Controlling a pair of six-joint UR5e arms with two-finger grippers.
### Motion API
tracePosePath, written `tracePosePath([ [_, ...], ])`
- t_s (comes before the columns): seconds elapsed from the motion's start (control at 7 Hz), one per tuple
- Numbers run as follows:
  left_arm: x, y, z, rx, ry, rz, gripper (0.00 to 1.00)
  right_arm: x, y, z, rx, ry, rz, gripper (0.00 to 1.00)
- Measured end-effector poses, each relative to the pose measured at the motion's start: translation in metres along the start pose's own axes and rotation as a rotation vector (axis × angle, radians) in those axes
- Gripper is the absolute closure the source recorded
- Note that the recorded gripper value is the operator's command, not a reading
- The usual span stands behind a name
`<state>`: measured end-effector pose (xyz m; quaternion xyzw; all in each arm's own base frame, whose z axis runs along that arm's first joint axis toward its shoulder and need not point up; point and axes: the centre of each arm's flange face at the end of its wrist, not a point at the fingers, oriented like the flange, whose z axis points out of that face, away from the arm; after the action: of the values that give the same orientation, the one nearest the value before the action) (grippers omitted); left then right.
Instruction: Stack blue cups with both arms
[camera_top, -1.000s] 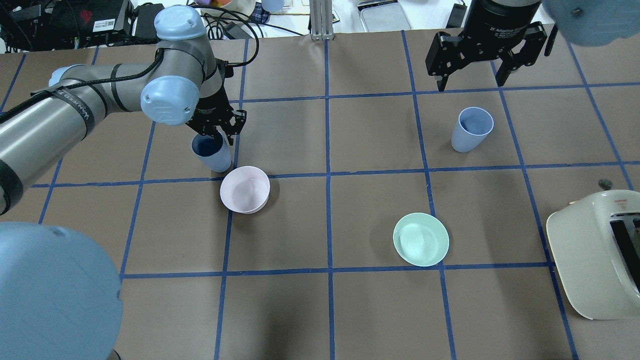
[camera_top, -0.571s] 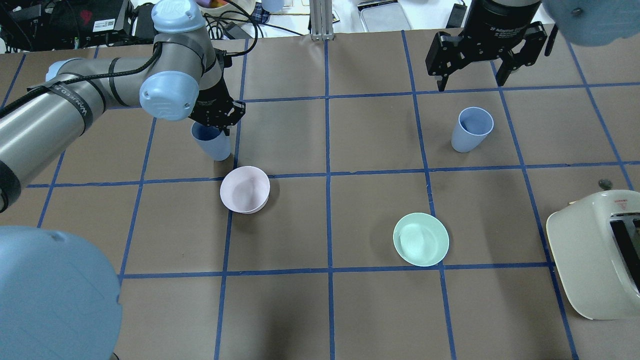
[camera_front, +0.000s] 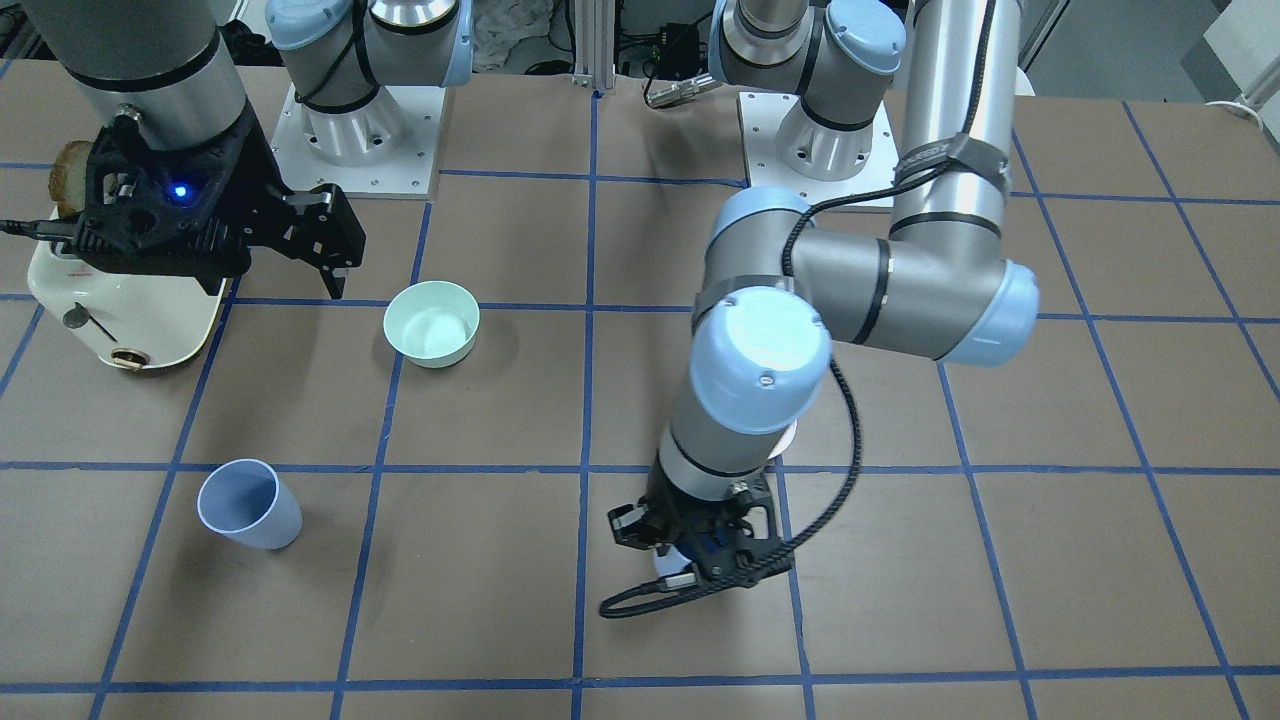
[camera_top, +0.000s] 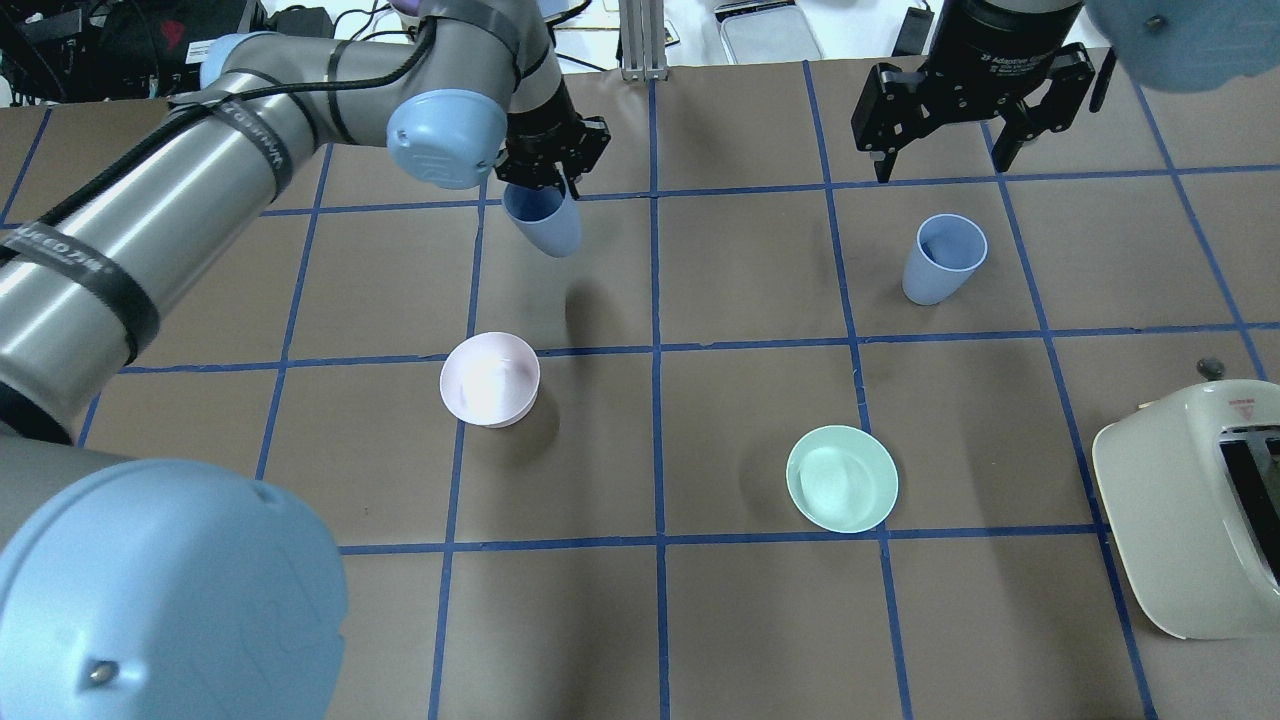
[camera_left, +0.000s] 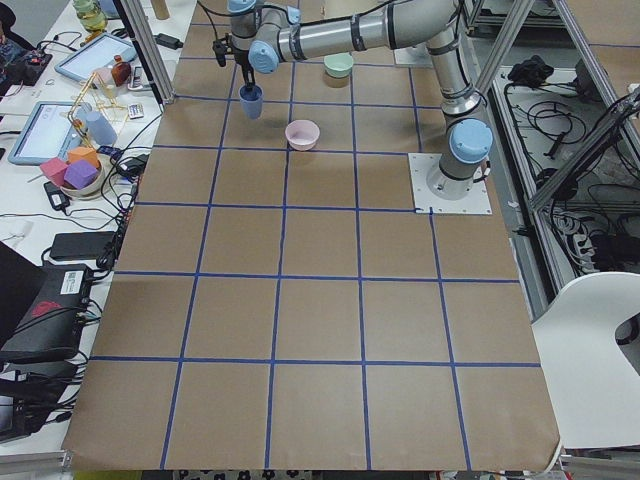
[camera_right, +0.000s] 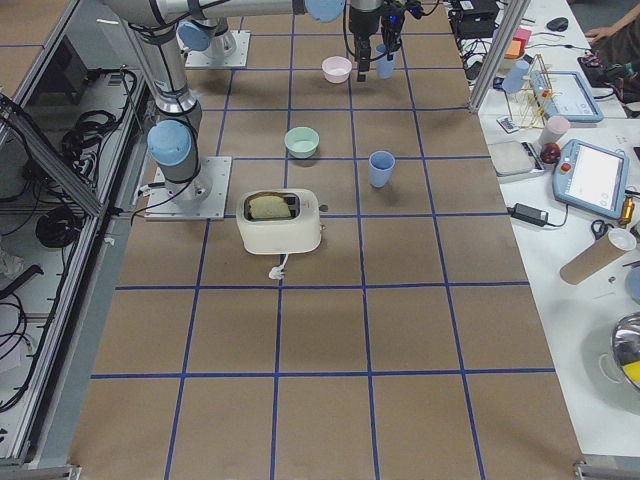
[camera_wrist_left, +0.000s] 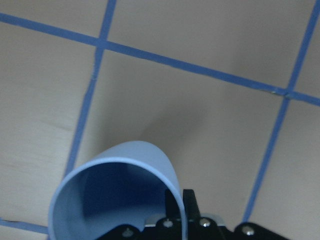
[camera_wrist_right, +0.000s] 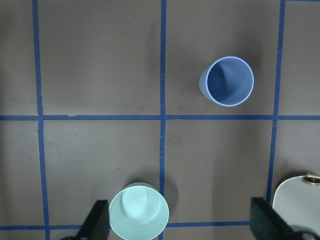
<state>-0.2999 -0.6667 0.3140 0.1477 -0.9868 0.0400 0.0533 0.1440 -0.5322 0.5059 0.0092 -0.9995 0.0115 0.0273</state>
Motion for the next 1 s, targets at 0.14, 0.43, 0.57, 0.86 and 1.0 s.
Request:
tracePosePath([
  [0.14, 0.031, 0.020, 0.009, -0.019, -0.007, 0.002, 1.00, 0.000, 0.000, 0.001, -0.001, 0.000, 0.000, 0.00],
  [0.43, 0.055, 0.050, 0.020, -0.070, -0.040, 0.016, 1.00, 0.000, 0.000, 0.001, -0.002, 0.000, 0.001, 0.00],
  [0.57, 0.065, 0.065, 0.028, -0.094, -0.057, 0.025, 1.00, 0.000, 0.000, 0.001, -0.002, 0.000, 0.000, 0.00],
  [0.86, 0.070, 0.091, 0.046, -0.137, -0.090, 0.040, 0.01, 0.000, -0.001, 0.001, -0.003, 0.000, 0.000, 0.00],
  [1.0, 0.068, 0.097, 0.053, -0.151, -0.101, 0.043, 0.00, 0.000, -0.001, 0.002, -0.003, 0.000, 0.000, 0.00],
])
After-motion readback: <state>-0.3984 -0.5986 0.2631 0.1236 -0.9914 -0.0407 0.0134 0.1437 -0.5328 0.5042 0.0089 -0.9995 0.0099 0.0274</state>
